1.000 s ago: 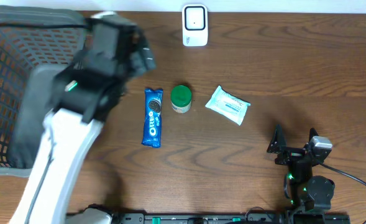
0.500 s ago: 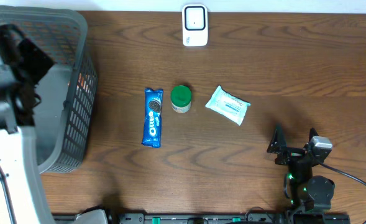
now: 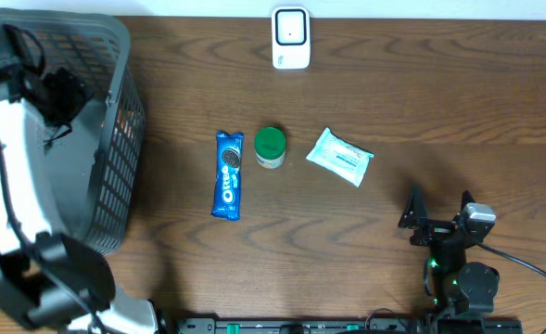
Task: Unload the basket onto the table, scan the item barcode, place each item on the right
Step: 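Reach the left gripper into the basket toward the orange box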
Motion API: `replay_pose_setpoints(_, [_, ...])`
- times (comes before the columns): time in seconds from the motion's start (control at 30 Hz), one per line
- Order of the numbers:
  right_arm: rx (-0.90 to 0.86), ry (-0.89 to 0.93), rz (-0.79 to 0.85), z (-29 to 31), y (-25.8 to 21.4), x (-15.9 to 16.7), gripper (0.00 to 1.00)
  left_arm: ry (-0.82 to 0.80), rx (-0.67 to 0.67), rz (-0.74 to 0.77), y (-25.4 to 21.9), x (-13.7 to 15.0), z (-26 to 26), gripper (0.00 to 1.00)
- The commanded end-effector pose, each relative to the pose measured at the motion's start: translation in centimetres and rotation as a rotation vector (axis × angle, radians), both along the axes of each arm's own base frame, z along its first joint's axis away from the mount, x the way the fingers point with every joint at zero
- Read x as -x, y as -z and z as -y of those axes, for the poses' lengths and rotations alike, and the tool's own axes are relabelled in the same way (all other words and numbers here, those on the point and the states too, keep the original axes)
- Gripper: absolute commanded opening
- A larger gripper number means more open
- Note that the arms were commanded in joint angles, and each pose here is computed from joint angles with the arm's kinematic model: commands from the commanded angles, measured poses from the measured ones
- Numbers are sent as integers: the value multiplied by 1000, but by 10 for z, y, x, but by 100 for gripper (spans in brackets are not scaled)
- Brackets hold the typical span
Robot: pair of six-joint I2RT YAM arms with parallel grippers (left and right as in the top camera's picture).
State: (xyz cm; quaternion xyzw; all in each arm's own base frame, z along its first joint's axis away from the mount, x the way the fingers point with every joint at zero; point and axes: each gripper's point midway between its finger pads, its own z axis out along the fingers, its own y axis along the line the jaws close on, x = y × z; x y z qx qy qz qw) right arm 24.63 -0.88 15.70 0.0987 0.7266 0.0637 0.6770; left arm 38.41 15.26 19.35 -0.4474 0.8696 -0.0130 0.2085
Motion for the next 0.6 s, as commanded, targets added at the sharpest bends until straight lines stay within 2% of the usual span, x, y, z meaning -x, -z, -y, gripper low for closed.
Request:
replay_pose_setpoints(0.0, [-8, -4, 0, -1, 0, 0, 99, 17, 151, -21, 35, -18, 18, 98])
replay_pose_setpoints(0.17, [-8, -4, 0, -1, 0, 0, 99, -48, 199, -58, 65, -27, 16, 98])
replay_pose_setpoints(0.57, [-8, -4, 0, -1, 0, 0, 99, 13, 210, -113, 110, -49, 39, 98])
